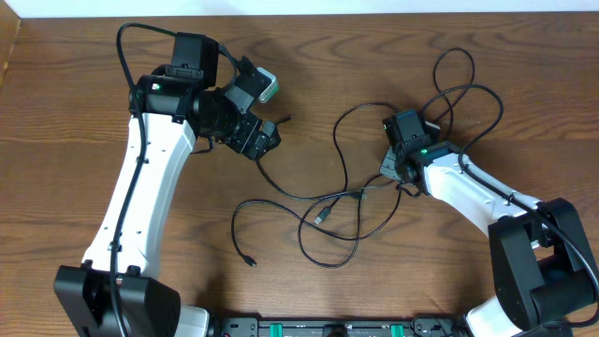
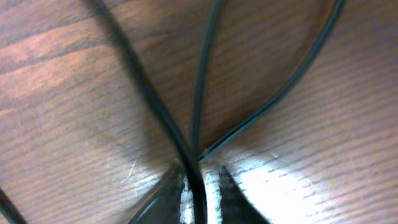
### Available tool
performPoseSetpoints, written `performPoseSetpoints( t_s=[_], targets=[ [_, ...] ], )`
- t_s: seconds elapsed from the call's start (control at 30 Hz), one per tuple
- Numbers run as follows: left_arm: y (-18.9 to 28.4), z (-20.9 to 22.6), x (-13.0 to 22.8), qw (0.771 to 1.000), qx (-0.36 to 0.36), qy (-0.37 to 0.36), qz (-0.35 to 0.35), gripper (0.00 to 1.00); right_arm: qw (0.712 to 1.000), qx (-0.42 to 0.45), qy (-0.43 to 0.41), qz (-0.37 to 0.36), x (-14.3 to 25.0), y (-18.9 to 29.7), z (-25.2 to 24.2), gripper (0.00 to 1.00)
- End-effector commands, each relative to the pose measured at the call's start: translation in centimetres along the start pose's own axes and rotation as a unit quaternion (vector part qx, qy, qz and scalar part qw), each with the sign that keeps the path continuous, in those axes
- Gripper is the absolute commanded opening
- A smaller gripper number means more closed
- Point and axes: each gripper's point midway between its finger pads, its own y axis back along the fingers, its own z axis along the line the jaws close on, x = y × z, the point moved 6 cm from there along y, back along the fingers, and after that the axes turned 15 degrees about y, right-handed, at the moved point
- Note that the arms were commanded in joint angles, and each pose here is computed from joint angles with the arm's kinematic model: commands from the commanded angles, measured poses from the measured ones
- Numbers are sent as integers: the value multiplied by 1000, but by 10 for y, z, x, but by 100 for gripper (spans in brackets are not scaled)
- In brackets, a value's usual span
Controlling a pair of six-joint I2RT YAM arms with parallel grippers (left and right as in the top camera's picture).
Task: Untangle cables
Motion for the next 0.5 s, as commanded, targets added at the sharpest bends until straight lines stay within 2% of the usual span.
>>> performPoseSetpoints(
  t_s=[0.0, 0.03, 0.07, 0.13, 0.3, 0.47],
  targets=[
    [1, -1, 1, 1000, 6, -2, 0, 87, 1000, 9, 2, 2, 3, -3, -1, 47],
    [1, -1, 1, 1000, 6, -2, 0, 87, 1000, 8, 2, 2, 3, -3, -1, 57],
    [1, -1, 2, 1000, 6, -2, 0, 87, 1000, 9, 2, 2, 3, -3, -1, 63],
    [1, -1, 2, 1000, 6, -2, 0, 87, 1000, 9, 2, 1, 3, -3, -2, 64],
    [1, -1, 2, 1000, 6, -1, 1, 87, 1000, 8, 11, -1, 1, -3, -2, 63],
    [1, -1, 2, 1000, 6, -1, 1, 87, 1000, 3, 23, -14, -5, -3, -2, 56]
  ],
)
